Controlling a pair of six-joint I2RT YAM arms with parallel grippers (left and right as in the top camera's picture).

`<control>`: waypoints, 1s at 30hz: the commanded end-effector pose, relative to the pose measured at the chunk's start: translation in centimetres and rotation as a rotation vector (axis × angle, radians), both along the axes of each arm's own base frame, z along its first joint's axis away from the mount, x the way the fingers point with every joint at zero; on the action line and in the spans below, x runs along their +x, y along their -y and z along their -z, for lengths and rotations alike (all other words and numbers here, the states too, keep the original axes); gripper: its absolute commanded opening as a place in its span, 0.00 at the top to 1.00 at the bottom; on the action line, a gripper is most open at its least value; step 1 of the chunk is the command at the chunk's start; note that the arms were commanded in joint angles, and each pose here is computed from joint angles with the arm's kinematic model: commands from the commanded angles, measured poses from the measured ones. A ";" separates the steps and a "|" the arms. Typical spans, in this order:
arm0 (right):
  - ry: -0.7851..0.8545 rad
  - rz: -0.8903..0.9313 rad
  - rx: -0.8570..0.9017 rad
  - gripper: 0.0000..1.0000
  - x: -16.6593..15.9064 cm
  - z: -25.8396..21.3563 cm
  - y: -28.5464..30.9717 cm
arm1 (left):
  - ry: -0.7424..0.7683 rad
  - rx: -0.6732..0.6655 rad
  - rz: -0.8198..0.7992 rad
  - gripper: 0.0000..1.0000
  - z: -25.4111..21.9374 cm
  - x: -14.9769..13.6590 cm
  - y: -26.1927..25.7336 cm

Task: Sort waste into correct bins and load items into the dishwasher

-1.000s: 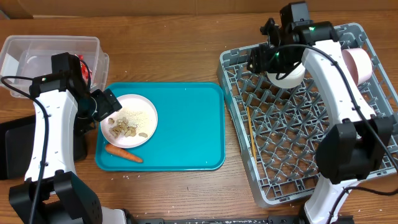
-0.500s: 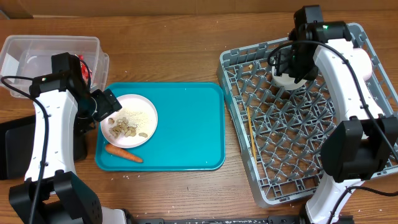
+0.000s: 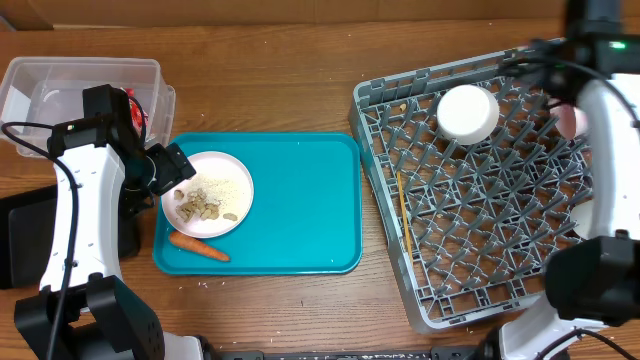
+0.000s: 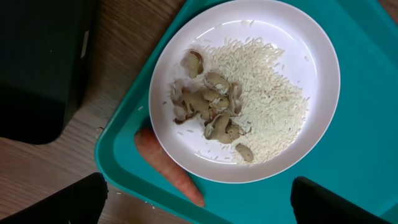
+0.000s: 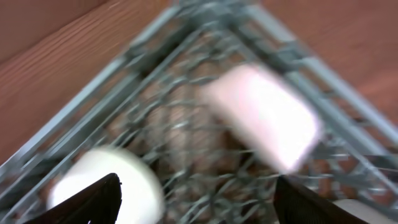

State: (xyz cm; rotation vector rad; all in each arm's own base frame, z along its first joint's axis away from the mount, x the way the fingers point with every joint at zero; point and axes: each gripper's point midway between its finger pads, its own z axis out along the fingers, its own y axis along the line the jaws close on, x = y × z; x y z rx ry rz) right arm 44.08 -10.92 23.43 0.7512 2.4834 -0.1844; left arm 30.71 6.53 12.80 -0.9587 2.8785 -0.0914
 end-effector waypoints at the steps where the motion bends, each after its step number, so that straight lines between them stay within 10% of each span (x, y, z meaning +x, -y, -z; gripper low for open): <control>1: 0.045 0.121 -0.028 0.19 -0.5 -1.1 4.7 | 0.010 0.015 0.021 0.04 -0.4 -0.2 -0.1; 15: 0.071 0.090 0.047 0.20 1.2 1.9 8.2 | 0.011 0.015 0.021 0.04 -0.4 -0.1 -0.1; 22: 0.047 -0.303 0.345 0.20 2.6 5.0 0.9 | 0.010 0.014 0.021 0.04 -0.4 -0.1 -0.1; 30: 0.039 -0.349 0.400 0.20 1.0 3.4 -0.8 | 0.011 0.015 0.021 0.04 -0.4 -0.1 -0.1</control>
